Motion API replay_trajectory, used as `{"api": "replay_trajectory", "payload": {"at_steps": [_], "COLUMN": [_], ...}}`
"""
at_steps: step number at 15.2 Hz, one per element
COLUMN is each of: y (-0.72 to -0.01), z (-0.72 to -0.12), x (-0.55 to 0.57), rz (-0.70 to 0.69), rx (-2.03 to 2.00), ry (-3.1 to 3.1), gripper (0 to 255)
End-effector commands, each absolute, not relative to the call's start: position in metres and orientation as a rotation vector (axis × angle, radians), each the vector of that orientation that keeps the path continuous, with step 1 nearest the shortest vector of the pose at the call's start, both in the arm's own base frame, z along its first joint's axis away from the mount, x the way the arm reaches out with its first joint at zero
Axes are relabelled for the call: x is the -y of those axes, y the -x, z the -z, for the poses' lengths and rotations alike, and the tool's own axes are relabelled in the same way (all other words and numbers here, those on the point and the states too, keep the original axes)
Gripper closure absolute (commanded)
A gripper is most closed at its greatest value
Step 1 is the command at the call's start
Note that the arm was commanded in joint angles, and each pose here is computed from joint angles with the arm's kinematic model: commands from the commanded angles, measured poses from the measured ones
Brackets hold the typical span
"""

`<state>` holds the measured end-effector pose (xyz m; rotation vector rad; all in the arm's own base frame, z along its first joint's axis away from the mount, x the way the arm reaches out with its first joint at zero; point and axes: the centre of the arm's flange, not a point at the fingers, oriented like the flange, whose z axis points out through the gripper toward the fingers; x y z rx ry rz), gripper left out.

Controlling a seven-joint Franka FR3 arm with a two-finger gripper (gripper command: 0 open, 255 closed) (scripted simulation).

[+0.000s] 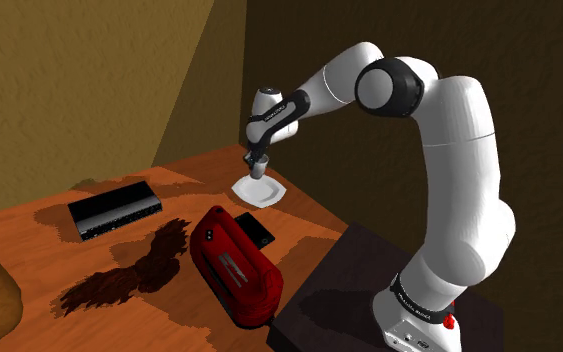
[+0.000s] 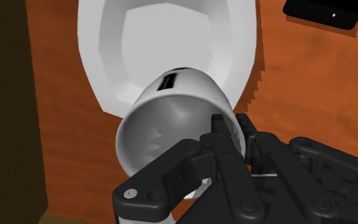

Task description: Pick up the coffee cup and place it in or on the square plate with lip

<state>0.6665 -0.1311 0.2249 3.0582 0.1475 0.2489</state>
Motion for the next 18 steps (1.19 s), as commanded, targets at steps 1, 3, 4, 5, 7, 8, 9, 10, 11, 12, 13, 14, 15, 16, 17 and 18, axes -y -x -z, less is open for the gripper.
{"api": "replay_trajectory", "payload": {"at_steps": [1, 3, 4, 5, 7, 8, 9, 10, 11, 12, 13, 14, 15, 16, 17, 18], "y": [-0.668, -0.668, -0.668, -0.668, -0.668, -0.668, -0.668, -0.668, -0.668, -0.668, -0.668, -0.668, -0.668, -0.668, -0.668, -0.668], "z": [-0.228, -0.223, -0.218, -0.212, -0.202, -0.197, -0.191, -0.186, -0.181, -0.175, -0.17, -0.165, -0.16, -0.154, -0.149, -0.144], "x": [0.161, 0.164, 0.164, 0.164, 0.164, 0.164, 0.164, 0.164, 0.164, 0.164, 0.164, 0.164, 0.164, 0.164, 0.164, 0.164], "rz": [-0.25, -0.25, -0.25, -0.25, -0.25, -0.25, -0.25, -0.25, -0.25, -0.25, -0.25, -0.25, -0.25, -0.25, -0.25, -0.25], "rx": [-0.15, -0.15, -0.15, -0.15, -0.15, -0.15, -0.15, -0.15, -0.15, -0.15, -0.15, -0.15, -0.15, -0.15, -0.15, -0.15], "ry": [-3.058, -3.058, -3.058, -3.058, -3.058, -3.058, -3.058, -3.058, -3.058, -3.058, -3.058, -3.058, -3.058, -3.058, -3.058, -3.058], "gripper": [255, 255, 255, 255, 255, 255, 255, 255, 255, 255, 255, 255, 255, 255, 255, 255]}}
